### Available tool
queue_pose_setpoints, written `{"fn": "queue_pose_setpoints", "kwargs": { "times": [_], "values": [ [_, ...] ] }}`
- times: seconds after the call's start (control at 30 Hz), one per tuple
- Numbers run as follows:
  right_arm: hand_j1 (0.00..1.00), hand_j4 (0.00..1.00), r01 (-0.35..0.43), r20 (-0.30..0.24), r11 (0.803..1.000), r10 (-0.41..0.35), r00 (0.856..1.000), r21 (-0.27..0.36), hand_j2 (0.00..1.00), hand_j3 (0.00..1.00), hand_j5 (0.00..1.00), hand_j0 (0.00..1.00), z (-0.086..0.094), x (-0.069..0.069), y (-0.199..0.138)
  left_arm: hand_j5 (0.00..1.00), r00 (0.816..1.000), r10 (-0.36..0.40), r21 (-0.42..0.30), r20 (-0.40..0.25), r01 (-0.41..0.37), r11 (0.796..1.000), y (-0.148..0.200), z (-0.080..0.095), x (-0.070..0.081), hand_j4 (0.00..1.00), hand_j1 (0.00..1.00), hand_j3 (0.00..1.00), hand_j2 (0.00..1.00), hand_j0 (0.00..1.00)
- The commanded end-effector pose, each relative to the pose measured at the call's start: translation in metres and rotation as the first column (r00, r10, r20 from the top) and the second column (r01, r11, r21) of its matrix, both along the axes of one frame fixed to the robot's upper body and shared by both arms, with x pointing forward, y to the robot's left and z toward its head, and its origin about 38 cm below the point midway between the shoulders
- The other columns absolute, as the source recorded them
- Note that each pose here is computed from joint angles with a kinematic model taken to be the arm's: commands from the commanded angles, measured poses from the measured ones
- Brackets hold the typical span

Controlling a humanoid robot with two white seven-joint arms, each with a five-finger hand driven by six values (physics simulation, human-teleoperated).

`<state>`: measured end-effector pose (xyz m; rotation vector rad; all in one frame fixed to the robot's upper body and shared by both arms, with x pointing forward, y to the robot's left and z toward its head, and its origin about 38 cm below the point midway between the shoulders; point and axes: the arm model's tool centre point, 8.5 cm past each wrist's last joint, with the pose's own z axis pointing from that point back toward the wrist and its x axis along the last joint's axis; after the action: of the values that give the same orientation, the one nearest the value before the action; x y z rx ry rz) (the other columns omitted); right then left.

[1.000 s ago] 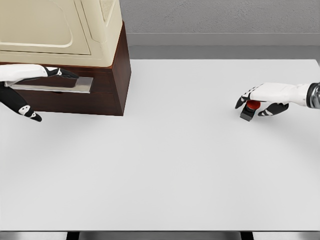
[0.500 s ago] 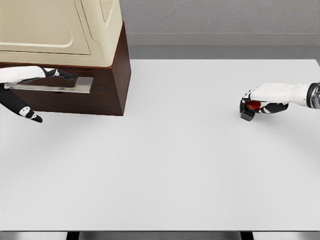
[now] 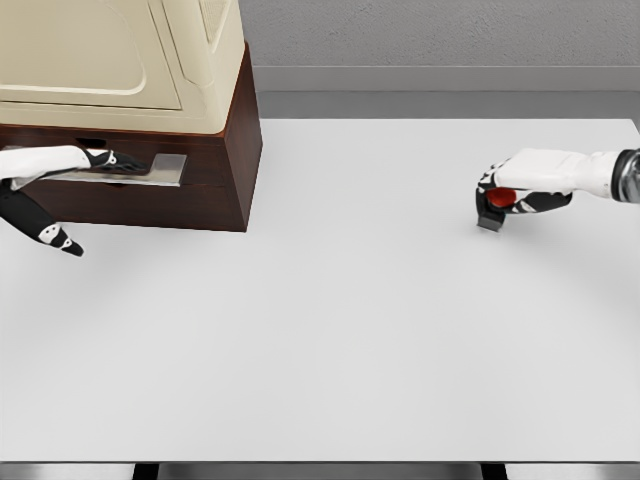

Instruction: Open the cabinet drawer with left arm, and place a switch into the drawer with right arm

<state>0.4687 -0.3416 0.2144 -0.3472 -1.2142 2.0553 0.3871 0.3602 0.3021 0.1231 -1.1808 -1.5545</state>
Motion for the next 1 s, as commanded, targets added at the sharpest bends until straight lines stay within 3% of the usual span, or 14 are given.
{"fn": "queue_pose_setpoints", "kwargs": {
  "times": [0.0,0.27,0.53,0.6,0.77,0.87,0.97],
  "values": [
    [0.48,0.48,-0.031,0.017,0.999,0.031,0.999,0.008,0.48,0.48,0.48,0.48,0.007,-0.003,0.009,1.00,1.000,0.010,0.000,-0.004,-0.010,1.000,0.002,0.000,0.000,1.00,1.00,1.00,1.00,1.00],
    [0.47,0.47,-0.155,0.079,0.988,0.154,0.985,-0.002,0.47,0.47,0.47,0.47,0.030,-0.020,0.041,1.00,0.999,0.015,-0.006,-0.040,-0.016,1.000,0.006,-0.009,-0.006,1.00,1.00,1.00,1.00,1.00],
    [0.48,0.48,-0.256,0.123,0.966,0.257,0.959,-0.019,0.48,0.48,0.48,0.48,0.048,-0.030,0.071,1.00,0.998,0.020,-0.001,-0.059,-0.020,1.000,0.011,-0.014,-0.010,1.00,1.00,1.00,1.00,1.00],
    [0.48,0.48,-0.268,0.131,0.963,0.268,0.954,-0.018,0.48,0.48,0.48,0.48,0.050,-0.031,0.075,1.00,0.998,0.022,0.002,-0.062,-0.022,1.000,0.013,-0.015,-0.011,1.00,1.00,1.00,1.00,1.00],
    [0.48,0.48,-0.292,0.145,0.956,0.290,0.946,-0.006,0.48,0.48,0.48,0.48,0.054,-0.030,0.087,1.00,0.988,-0.003,0.043,-0.153,0.009,0.999,0.020,-0.023,-0.022,1.00,1.00,1.00,1.00,1.00],
    [0.48,0.48,-0.341,0.138,0.940,0.336,0.932,0.012,0.48,0.48,0.48,0.48,0.054,-0.028,0.109,1.00,0.988,-0.001,0.043,-0.153,0.008,0.999,0.021,-0.022,-0.022,1.00,1.00,1.00,1.00,1.00],
    [0.48,0.48,-0.350,0.148,0.937,0.344,0.927,0.016,0.48,0.48,0.48,0.48,0.059,-0.028,0.113,1.00,0.988,0.015,0.051,-0.155,-0.007,0.999,0.027,-0.022,-0.025,1.00,1.00,1.00,1.00,1.00]
  ]
}}
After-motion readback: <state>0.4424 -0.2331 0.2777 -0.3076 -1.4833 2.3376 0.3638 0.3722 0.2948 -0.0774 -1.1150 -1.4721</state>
